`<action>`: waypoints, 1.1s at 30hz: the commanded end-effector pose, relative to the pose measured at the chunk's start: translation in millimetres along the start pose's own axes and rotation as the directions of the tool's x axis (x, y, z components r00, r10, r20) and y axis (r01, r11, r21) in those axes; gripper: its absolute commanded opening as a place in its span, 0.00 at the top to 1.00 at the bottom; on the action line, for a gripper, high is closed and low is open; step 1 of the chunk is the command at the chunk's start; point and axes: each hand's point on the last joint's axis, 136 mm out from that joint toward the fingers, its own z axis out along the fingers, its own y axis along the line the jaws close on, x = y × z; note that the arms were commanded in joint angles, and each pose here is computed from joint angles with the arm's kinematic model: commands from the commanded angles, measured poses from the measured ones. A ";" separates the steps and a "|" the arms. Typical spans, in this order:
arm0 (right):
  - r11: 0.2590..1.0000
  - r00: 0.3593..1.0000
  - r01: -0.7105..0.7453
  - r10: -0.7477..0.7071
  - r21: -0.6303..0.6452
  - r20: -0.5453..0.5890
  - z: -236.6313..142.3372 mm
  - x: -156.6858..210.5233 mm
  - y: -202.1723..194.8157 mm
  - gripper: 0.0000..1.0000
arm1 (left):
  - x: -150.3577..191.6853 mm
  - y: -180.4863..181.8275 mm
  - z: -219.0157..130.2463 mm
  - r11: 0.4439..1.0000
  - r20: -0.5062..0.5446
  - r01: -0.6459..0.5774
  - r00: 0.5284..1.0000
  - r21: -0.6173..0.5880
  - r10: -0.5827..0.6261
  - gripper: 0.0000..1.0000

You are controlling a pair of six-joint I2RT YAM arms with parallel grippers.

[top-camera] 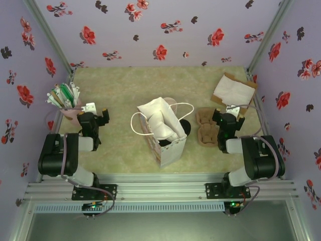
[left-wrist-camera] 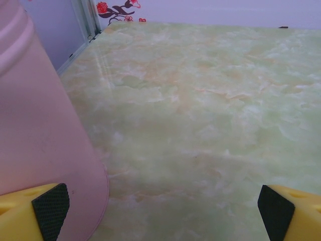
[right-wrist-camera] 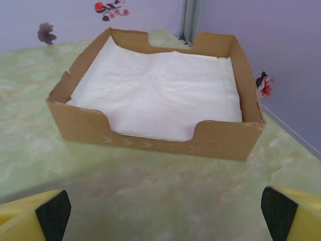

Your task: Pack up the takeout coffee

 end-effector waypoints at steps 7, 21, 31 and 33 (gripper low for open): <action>1.000 0.999 -0.013 0.013 -0.006 -0.040 15.6 -0.4 1.3 0.01 | -3.4 2.4 1.9 1.000 0.008 -0.017 1.000 -0.005 0.017 0.01; 1.000 0.999 -0.029 0.028 -0.010 -0.039 17.5 0.1 -1.5 0.01 | -3.8 2.4 2.0 1.000 0.010 -0.019 1.000 -0.005 0.019 0.01; 1.000 0.999 -0.025 0.024 -0.019 -0.048 19.2 1.2 0.6 0.01 | -4.1 2.4 1.9 1.000 0.011 -0.019 1.000 -0.005 0.019 0.01; 0.999 0.998 -0.019 0.017 -0.037 -0.056 20.0 2.0 2.6 0.01 | -3.7 2.3 1.9 1.000 0.009 -0.019 1.000 -0.004 0.019 0.01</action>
